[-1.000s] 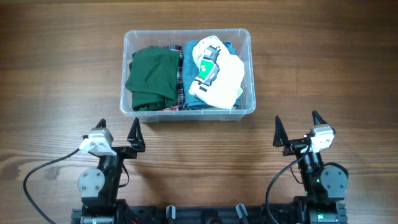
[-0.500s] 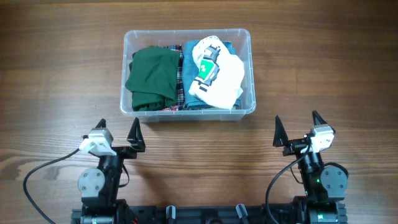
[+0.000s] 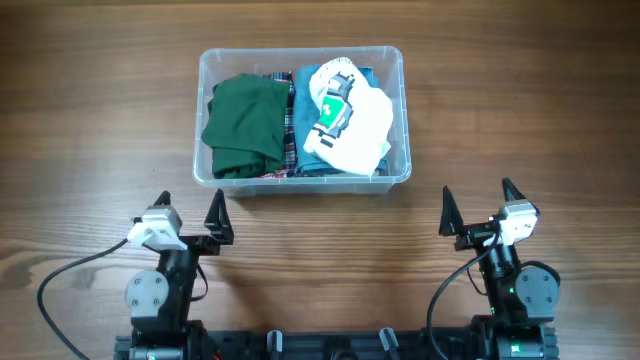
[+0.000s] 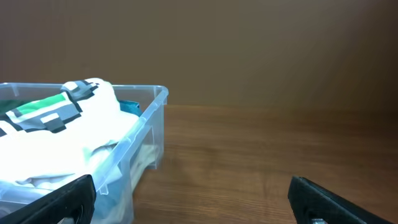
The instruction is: Pack container
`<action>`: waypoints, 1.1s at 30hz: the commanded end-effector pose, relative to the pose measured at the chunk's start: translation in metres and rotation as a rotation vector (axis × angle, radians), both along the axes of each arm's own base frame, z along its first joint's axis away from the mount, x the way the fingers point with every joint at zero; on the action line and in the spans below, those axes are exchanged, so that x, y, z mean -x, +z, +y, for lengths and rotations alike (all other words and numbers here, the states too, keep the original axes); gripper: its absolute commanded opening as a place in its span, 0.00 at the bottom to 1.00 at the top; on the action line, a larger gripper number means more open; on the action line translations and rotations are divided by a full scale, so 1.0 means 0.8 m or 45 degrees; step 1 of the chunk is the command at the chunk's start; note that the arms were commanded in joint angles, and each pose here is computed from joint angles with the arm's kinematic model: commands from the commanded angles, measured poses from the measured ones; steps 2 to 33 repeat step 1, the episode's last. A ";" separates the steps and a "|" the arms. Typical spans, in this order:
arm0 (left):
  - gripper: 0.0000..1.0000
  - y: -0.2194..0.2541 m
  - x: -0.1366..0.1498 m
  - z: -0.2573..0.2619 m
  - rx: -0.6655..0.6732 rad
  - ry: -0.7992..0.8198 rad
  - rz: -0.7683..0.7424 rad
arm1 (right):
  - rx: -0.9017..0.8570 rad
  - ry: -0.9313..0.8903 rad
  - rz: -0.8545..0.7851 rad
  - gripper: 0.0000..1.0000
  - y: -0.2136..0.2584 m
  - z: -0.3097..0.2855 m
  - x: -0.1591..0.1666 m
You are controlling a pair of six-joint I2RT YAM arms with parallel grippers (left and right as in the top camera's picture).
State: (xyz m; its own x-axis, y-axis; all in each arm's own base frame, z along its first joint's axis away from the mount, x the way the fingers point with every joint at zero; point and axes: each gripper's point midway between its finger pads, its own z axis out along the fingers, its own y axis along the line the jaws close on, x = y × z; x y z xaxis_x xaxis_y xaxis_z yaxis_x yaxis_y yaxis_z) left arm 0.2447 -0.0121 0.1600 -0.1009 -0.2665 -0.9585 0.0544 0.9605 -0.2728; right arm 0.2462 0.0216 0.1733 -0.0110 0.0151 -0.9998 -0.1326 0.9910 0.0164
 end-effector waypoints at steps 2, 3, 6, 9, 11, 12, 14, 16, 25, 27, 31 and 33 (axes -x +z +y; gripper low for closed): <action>1.00 -0.002 0.000 0.004 0.012 0.020 -0.001 | -0.017 -0.024 -0.010 1.00 0.002 -0.004 0.000; 1.00 -0.002 0.000 0.004 0.012 0.020 -0.001 | -0.017 -0.024 -0.010 1.00 0.002 -0.004 0.000; 1.00 -0.002 0.000 0.004 0.012 0.020 -0.001 | -0.017 -0.024 -0.010 1.00 0.002 -0.004 0.000; 1.00 -0.002 0.000 0.004 0.012 0.020 -0.001 | -0.017 -0.024 -0.010 1.00 0.002 -0.004 0.000; 1.00 -0.002 0.000 0.004 0.012 0.020 -0.001 | -0.017 -0.024 -0.010 1.00 0.002 -0.004 0.000; 1.00 -0.002 0.000 0.004 0.012 0.020 -0.001 | -0.017 -0.024 -0.010 1.00 0.002 -0.004 0.000; 1.00 -0.002 0.000 0.004 0.012 0.020 -0.001 | -0.017 -0.024 -0.010 1.00 0.002 -0.004 0.000; 1.00 -0.002 0.000 0.004 0.012 0.020 -0.001 | -0.017 -0.024 -0.010 1.00 0.002 -0.004 0.000; 1.00 -0.002 0.000 0.004 0.012 0.020 -0.001 | -0.017 -0.024 -0.010 1.00 0.002 -0.004 0.000; 1.00 -0.002 0.000 0.004 0.012 0.020 -0.001 | -0.017 -0.024 -0.010 1.00 0.002 -0.004 0.000; 1.00 -0.002 0.000 0.004 0.012 0.020 -0.001 | -0.017 -0.024 -0.010 1.00 0.002 -0.004 0.000; 1.00 -0.002 0.000 0.004 0.012 0.020 -0.001 | -0.017 -0.024 -0.010 1.00 0.002 -0.004 0.000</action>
